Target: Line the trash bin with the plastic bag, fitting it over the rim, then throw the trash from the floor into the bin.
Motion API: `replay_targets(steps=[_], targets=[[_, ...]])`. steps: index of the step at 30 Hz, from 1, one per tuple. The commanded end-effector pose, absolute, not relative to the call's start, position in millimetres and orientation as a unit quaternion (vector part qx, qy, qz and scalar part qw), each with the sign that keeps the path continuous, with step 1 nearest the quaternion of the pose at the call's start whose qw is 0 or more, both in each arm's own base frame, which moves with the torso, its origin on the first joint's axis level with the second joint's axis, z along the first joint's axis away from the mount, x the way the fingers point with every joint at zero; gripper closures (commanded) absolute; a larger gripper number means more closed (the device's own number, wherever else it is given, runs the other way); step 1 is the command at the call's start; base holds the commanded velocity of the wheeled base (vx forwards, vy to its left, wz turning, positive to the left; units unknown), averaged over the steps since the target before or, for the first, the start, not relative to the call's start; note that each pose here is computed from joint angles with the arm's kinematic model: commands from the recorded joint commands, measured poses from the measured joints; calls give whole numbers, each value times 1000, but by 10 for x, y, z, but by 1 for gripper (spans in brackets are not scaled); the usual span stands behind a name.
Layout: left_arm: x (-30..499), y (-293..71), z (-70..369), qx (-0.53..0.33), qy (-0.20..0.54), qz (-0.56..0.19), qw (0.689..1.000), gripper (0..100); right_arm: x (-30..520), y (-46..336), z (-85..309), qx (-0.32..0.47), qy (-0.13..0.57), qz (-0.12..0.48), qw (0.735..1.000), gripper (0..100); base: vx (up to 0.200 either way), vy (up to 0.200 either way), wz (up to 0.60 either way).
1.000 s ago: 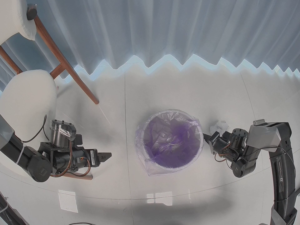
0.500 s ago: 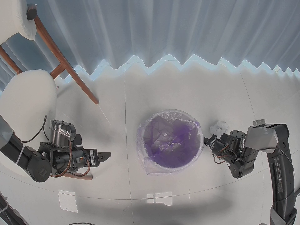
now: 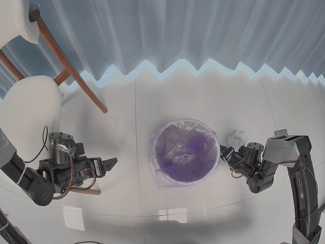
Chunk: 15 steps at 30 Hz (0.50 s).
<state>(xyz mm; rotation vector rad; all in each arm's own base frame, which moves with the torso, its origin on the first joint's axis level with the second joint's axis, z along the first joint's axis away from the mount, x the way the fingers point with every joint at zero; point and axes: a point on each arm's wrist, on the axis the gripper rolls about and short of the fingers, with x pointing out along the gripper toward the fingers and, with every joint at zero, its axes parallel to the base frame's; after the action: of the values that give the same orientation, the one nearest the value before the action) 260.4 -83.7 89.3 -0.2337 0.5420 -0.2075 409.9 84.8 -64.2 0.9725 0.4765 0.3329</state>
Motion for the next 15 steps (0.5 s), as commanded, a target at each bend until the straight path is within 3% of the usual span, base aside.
replay_targets(steps=[1, 7, 15], targets=[[2491, -823, 820, -113, 274, -103, 949, 0, 3995, 777, -416, 463, 223, 153, 844, 0, 0, 0, 0], [2480, -822, 947, -125, 249, -111, 954, 0, 3804, 599, -84, 467, 210, 140, 848, 0, 0, 0, 0], [2525, -795, 1111, -212, 183, -100, 955, 0, 3609, 342, 244, 472, 183, 120, 854, 0, 0, 0, 0]])
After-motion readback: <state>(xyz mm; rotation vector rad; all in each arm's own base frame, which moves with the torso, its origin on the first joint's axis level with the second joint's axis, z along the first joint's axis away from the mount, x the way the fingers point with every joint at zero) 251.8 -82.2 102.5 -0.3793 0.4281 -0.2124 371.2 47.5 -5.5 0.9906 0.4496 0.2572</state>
